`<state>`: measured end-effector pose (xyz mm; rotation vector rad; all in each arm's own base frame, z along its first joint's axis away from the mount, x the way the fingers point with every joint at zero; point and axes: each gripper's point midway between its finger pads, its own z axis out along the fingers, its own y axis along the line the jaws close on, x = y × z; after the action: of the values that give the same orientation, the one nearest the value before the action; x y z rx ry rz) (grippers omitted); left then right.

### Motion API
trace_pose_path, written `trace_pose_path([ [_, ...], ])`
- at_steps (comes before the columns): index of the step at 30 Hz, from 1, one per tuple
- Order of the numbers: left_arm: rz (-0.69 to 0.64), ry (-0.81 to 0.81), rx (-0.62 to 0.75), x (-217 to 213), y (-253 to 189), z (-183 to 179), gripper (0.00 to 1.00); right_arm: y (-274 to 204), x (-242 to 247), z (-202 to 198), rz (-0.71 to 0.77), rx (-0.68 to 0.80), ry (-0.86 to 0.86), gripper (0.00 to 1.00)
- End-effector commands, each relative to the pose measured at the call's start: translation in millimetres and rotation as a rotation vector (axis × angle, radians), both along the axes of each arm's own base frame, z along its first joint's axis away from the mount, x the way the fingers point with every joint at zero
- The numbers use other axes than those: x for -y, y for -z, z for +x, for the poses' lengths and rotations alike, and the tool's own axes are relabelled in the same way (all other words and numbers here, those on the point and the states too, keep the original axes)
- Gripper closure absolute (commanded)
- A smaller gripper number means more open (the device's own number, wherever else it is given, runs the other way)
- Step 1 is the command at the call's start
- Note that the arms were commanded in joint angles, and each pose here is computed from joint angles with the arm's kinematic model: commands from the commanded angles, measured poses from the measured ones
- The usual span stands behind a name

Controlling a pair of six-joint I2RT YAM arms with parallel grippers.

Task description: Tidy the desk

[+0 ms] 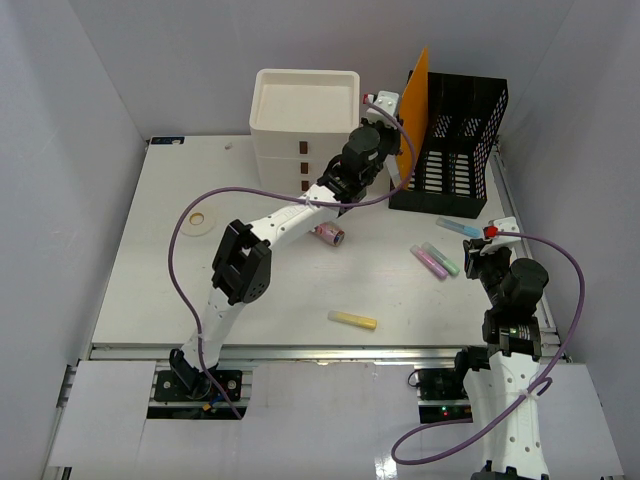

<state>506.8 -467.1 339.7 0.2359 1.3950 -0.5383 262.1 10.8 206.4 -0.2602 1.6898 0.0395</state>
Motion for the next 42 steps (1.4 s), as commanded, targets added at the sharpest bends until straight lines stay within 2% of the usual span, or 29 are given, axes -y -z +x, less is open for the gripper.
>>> trace_pose_path([
  [1, -0.058, 0.055, 0.075, 10, -54, -17, 0.67, -12, 4, 4, -0.013, 0.053, 0.014, 0.76],
  [4, -0.06, 0.069, 0.078, 18, -57, -19, 0.35, -11, 5, 4, -0.013, 0.049, 0.016, 0.76],
  [7, -0.074, 0.096, 0.098, 22, -72, -24, 0.22, -10, 6, 4, -0.012, 0.045, 0.018, 0.76],
  [11, -0.097, 0.096, 0.13, 16, -98, -32, 0.16, -8, 6, 5, -0.012, 0.041, 0.015, 0.76],
  [13, -0.107, 0.086, 0.159, 6, -120, -40, 0.15, -8, 6, 5, -0.011, 0.04, 0.015, 0.76],
  [15, -0.077, 0.076, 0.171, -2, -123, -44, 0.15, -7, 5, 5, -0.023, 0.039, 0.001, 0.74],
  [18, -0.018, 0.058, 0.204, -26, -137, -62, 0.15, -2, -11, 0, -0.052, 0.028, -0.105, 0.58],
  [20, -0.032, 0.063, 0.249, -57, -170, -90, 0.14, 0, -25, -6, -0.1, 0.025, -0.214, 0.3],
  [22, -0.006, 0.092, 0.283, -92, -181, -129, 0.12, 5, -43, -15, -0.136, 0.02, -0.346, 0.03],
  [23, 0.018, 0.096, 0.285, -115, -175, -149, 0.09, 7, -53, -21, -0.133, 0.015, -0.411, 0.07],
  [25, 0.071, 0.074, 0.212, -142, -126, -164, 0.07, 13, -66, -29, -0.133, 0.008, -0.512, 0.1],
  [28, 0.025, -0.027, 0.121, -216, -107, -195, 0.03, 20, -82, -38, -0.114, -0.016, -0.636, 0.1],
  [30, 0.005, -0.086, -0.011, -254, -64, -202, 0.02, 22, -87, -40, -0.091, -0.034, -0.679, 0.1],
  [33, -0.119, -0.159, -0.253, -310, -5, -190, 0.02, 20, -93, -38, -0.054, -0.065, -0.738, 0.1],
  [34, -0.174, -0.131, -0.326, -322, 12, -185, 0.02, 18, -95, -36, -0.038, -0.074, -0.76, 0.1],
  [35, -0.198, -0.034, -0.373, -317, 20, -188, 0.02, 19, -97, -33, -0.016, -0.094, -0.778, 0.09],
  [36, -0.25, -0.087, -0.391, -336, 26, -179, 0.02, 13, -96, -31, -0.023, -0.082, -0.779, 0.09],
  [40, -0.42, 0.198, -0.532, -327, 53, -166, 0.13, 12, -99, -16, 0.032, -0.133, -0.835, 0.02],
  [42, -0.454, 0.289, -0.532, -317, 53, -158, 0.15, 20, -99, -14, 0.041, -0.148, -0.852, 0.06],
])
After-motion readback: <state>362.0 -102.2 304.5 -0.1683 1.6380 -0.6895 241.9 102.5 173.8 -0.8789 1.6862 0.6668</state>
